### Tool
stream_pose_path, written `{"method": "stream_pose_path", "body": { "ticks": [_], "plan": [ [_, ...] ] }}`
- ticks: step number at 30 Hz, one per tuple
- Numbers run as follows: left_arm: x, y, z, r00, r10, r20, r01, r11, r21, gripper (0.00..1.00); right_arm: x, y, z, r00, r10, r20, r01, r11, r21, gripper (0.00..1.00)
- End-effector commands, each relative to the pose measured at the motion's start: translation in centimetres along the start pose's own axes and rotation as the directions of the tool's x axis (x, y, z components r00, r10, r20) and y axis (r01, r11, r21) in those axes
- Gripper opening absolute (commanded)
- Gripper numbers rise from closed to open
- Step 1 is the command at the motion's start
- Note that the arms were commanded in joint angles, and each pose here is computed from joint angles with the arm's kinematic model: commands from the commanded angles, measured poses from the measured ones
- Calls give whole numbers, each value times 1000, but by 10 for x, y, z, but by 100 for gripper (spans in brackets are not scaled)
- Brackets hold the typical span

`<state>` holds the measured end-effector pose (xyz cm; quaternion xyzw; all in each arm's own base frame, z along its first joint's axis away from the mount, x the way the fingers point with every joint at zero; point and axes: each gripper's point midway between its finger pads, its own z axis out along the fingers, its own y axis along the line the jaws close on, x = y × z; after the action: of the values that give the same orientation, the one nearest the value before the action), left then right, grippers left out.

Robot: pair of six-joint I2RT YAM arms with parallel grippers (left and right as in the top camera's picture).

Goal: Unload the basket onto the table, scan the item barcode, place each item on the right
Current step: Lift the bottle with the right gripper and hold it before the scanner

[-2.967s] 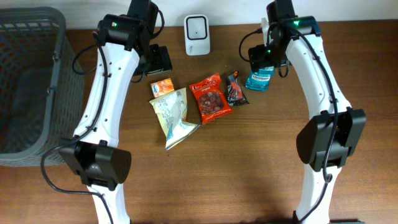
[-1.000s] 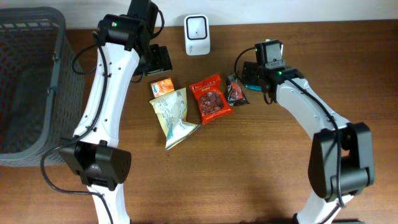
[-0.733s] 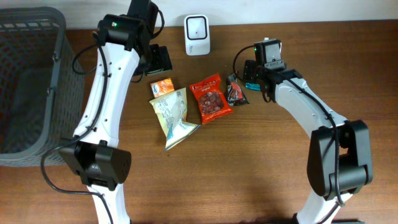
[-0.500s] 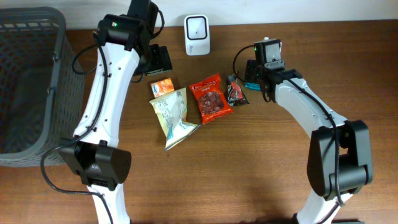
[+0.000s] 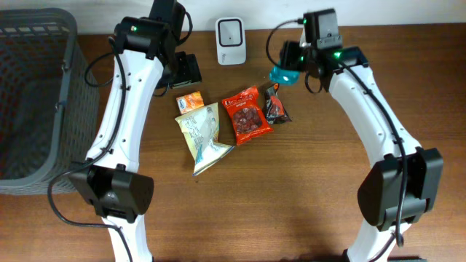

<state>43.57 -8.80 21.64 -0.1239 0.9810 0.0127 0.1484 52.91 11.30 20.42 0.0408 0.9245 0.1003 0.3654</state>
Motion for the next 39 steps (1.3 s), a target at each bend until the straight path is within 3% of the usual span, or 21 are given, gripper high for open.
{"method": "stream_pose_path", "body": {
  "ticks": [1, 7, 10, 16, 18, 25, 27, 32, 39],
  "plan": [
    [-4, 2, -12, 999, -8, 32, 7, 1000, 12, 99, -28, 41, -20, 990, 129, 54, -116, 973, -197, 52],
    [-4, 2, -12, 999, -8, 32, 7, 1000, 11, 99, -22, 83, 25, 891, 436, -124, -448, 803, -393, 52],
    [-4, 2, -12, 999, -8, 32, 7, 1000, 12, 99, -24, 108, 52, 749, 591, -301, -654, 585, -479, 52],
    [-4, 2, -12, 999, -8, 32, 7, 1000, 12, 99, -47, 121, 64, 539, 720, -437, -808, 295, -510, 52],
    [-4, 2, -12, 999, -8, 32, 7, 1000, 12, 99, -51, 115, 73, 401, 785, -473, -875, 175, -451, 52],
    [-4, 2, -12, 999, -8, 32, 7, 1000, 11, 99, -34, 125, 109, 206, 802, -561, -931, -16, -365, 50],
    [-4, 2, -12, 999, -8, 32, 7, 1000, 12, 99, -25, 119, 126, 119, 816, -566, -946, -79, -313, 50],
    [-4, 2, -12, 999, -8, 32, 7, 1000, 12, 99, -19, 109, 143, 27, 830, -557, -949, -154, -276, 49],
    [-4, 2, -12, 999, -8, 32, 7, 1000, 12, 99, -25, 85, 149, 1, 850, -526, -946, -170, -277, 50]
  ]
}}
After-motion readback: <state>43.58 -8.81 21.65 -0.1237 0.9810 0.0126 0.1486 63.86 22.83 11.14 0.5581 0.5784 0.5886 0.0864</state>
